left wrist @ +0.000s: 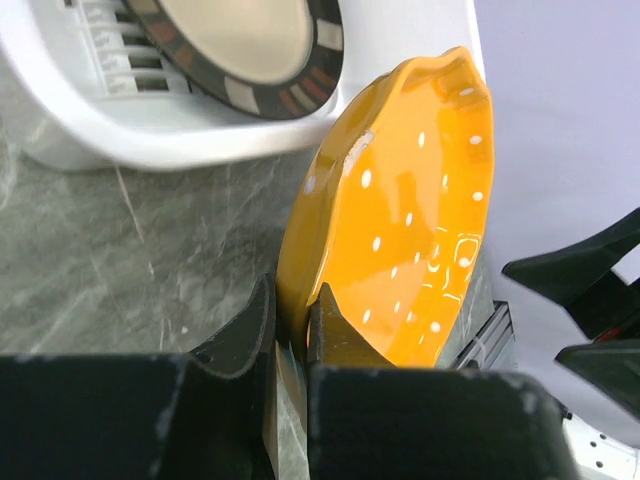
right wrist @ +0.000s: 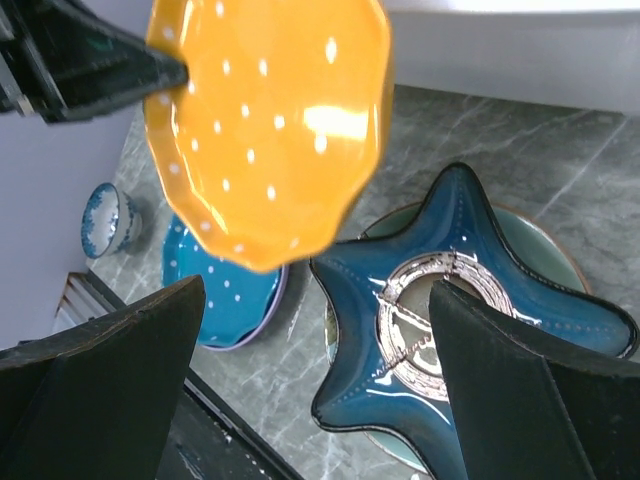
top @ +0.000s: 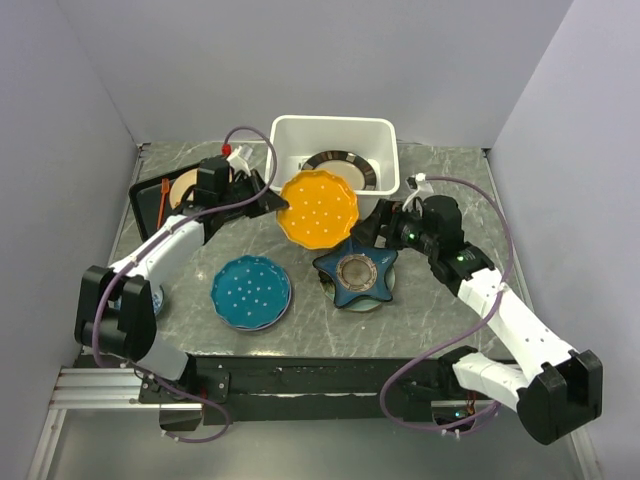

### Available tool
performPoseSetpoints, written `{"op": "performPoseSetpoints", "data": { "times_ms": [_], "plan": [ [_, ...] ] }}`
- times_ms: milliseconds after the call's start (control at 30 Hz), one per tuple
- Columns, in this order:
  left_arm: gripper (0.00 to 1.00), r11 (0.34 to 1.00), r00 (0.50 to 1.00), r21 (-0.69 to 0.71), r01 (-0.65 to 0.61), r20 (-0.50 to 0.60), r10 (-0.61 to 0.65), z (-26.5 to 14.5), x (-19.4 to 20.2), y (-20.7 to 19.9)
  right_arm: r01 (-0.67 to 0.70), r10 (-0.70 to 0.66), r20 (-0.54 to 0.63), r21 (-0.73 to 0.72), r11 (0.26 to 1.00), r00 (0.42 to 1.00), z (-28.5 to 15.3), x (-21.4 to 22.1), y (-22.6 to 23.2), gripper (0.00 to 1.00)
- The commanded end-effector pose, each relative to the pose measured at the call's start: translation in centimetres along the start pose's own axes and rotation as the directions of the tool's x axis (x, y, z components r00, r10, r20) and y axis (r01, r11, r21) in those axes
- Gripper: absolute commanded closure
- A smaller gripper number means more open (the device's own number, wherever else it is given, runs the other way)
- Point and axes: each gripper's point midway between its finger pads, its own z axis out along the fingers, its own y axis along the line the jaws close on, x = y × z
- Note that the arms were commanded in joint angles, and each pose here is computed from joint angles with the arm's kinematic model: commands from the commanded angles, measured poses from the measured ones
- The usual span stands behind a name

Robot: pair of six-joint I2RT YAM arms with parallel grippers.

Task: Place the plates into the plastic bin on the countertop
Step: Place the plate in the plastic bin.

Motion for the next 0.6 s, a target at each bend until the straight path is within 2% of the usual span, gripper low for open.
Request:
{"op": "performPoseSetpoints", "data": {
  "times_ms": [0, 300, 567],
  "plan": [
    [0.99, 0.981, 0.991, 0.175, -0.079, 0.119, 0.058, 0.2, -5.2, -5.5, 0.009, -0.009, 0.034, -0.002, 1.0, 0.999, -1.1, 0.1, -0.2, 0.0],
    [0.99, 0.971, 0.991, 0.22, -0.088, 0.121, 0.062, 1.9, -6.9, -6.5, 0.003, -0.007, 0.058, 0.069, 0.998, 0.998, -3.0, 1.1, -1.7, 0.0],
    [0.99, 0.968, 0.984, 0.218, -0.121, 0.156, 0.087, 2.1, -9.1, -7.7, -0.002, -0.002, 0.055, 0.074, 0.997, 0.998, -3.5, 2.0, -2.1, 0.0]
  ]
}}
